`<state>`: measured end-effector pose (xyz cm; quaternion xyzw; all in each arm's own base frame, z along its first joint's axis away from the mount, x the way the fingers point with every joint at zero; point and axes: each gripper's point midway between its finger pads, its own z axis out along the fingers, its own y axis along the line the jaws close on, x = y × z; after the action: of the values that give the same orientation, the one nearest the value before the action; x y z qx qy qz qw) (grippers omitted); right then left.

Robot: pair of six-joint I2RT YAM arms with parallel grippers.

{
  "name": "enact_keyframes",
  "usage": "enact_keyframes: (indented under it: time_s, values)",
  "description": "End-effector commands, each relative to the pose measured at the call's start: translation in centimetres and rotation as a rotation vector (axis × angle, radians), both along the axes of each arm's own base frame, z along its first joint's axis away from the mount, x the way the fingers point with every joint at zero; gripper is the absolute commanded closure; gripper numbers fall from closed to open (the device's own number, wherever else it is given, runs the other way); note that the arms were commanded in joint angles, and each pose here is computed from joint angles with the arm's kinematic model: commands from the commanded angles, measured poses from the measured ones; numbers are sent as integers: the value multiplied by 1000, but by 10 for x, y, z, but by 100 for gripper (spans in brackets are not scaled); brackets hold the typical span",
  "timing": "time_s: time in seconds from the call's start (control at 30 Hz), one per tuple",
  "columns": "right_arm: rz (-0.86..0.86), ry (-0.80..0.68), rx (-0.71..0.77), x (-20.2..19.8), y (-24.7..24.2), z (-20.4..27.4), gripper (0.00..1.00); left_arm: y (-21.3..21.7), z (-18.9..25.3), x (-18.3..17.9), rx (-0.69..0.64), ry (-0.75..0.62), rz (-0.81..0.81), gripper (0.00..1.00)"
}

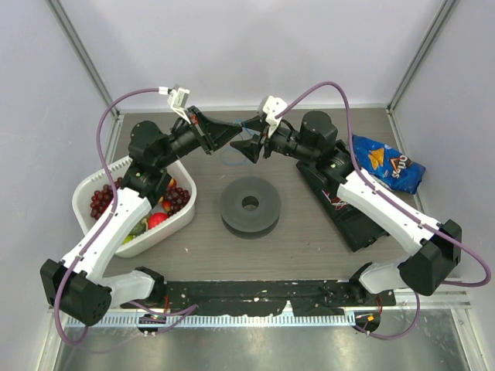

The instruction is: Wrap the cables

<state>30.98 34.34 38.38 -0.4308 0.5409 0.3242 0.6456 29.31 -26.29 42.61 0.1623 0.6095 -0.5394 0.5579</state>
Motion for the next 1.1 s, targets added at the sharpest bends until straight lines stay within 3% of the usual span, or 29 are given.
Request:
enact_keyframes:
  time_s: [0.0,0.17,0.43,0.5,0.63,1.07]
  values:
    - [32,-109,92,-10,0,51,38,0,13,-4,0,-91,0,100]
    - [27,-102,96,-13,-4,53,57,4,12,0,4,-87,37,100]
    - [-1,-106,87,-10,-7,50,64,8,16,6,-9,-73,77,100]
    - [-5,-105,89,-10,-8,50,65,8,15,7,-6,-72,85,100]
    - [-29,-101,91,-7,-10,49,56,11,15,10,-6,-58,112,100]
    - [-40,-102,109,-2,-7,49,58,12,22,19,-47,1,148,100]
